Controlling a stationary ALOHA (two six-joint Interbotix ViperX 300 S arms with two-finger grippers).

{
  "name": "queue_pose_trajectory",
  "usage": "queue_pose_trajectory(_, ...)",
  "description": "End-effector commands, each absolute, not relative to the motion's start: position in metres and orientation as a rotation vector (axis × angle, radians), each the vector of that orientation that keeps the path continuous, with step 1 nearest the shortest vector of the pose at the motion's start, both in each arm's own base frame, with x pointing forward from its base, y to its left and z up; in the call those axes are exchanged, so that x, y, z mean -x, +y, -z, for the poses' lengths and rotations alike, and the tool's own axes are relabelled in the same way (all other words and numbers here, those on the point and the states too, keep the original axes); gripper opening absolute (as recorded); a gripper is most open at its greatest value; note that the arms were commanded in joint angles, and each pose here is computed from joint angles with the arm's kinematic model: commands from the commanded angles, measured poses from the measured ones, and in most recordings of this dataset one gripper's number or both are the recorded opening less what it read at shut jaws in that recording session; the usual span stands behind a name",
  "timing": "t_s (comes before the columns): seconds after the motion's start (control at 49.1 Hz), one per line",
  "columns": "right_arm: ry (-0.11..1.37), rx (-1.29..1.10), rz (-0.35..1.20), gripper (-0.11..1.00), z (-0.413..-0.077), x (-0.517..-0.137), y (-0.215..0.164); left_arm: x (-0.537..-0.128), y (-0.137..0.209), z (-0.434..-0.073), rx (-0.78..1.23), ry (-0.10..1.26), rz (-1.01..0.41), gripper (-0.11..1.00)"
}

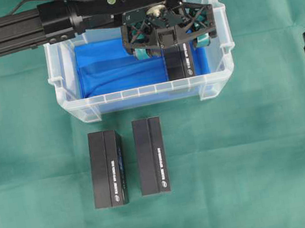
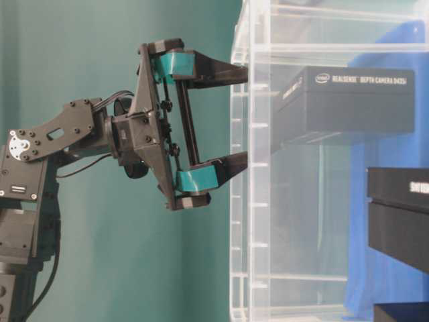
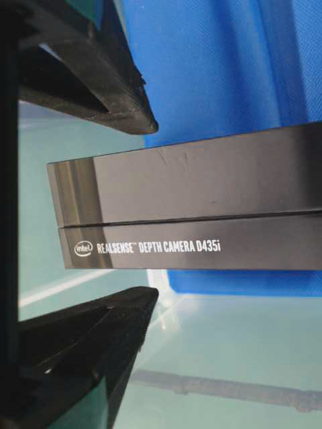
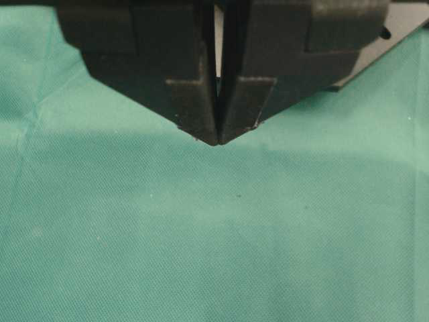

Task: Take the box out of the case with the left arm.
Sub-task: 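Lower the left gripper around the right box and close on it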

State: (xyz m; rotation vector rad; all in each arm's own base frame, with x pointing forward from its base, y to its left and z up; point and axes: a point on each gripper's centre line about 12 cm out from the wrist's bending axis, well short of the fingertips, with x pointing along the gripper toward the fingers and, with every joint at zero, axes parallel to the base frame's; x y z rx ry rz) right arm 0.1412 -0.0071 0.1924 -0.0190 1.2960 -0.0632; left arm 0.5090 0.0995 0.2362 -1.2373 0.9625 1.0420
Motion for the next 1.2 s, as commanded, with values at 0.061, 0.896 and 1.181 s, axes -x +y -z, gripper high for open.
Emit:
queue_pose_trajectory(0.061,1.268,0.017,0.066,-0.01,-0.201,-0.147,-0.008,-0.507,0.098,-0.246,1.243,0.940,-1.025,0.94)
queue_pose_trajectory(0.896,1.268,0.020,0.064,-0.01,-0.201,-0.147,-0.007,-0.508,0.102,-0.211,1.261,0.882,-1.018,0.94)
queue_pose_trajectory(1.181,1.268,0.019,0.065,-0.01,-0.201,-0.147,-0.008,-0.507,0.109,-0.209,1.254,0.871,-1.026,0.94)
